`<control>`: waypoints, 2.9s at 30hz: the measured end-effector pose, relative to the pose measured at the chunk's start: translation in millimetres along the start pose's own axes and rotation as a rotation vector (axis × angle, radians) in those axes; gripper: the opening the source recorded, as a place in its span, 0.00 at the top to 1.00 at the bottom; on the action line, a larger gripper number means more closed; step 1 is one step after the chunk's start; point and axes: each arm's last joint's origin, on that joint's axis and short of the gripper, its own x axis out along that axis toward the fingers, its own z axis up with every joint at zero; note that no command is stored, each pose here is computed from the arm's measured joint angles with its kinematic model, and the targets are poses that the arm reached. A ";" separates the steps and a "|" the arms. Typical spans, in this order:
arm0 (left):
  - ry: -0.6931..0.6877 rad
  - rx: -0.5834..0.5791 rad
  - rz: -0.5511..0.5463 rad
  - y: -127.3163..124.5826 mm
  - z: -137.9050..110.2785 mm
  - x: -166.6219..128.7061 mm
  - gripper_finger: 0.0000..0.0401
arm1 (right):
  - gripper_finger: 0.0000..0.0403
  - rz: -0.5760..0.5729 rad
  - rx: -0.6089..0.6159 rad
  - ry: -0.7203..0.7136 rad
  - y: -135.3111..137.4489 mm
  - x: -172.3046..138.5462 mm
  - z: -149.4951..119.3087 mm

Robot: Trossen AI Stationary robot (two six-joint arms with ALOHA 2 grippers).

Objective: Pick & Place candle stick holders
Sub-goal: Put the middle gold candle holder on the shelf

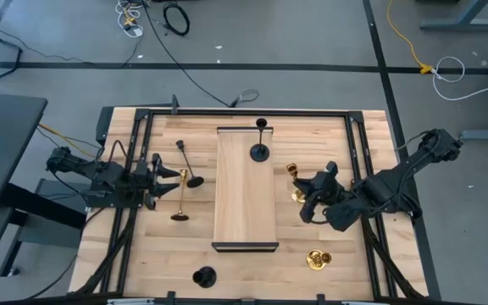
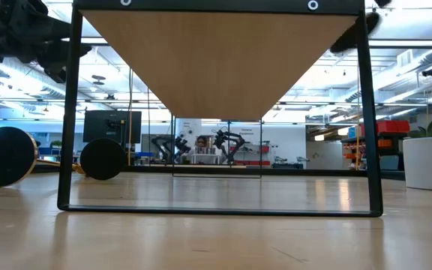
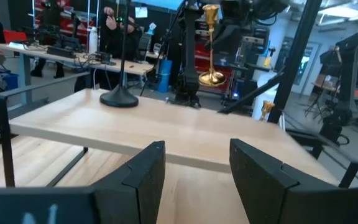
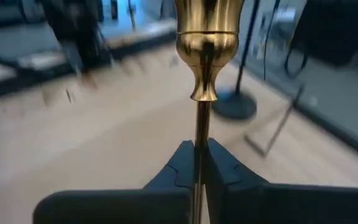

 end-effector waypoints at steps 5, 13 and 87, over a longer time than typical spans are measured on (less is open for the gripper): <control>-0.052 -0.026 -0.009 -0.9 5.4 -0.1 0.55 | 0.99 -0.047 0.003 -0.202 9.7 0.1 17.5; -0.213 -0.075 -0.070 -3.9 22.5 -2.1 0.55 | 0.99 0.059 -0.084 -0.360 21.6 18.7 27.7; 0.121 0.181 -0.154 -39.4 91.3 245.2 0.69 | 0.99 0.425 -0.110 -0.614 7.2 106.4 26.8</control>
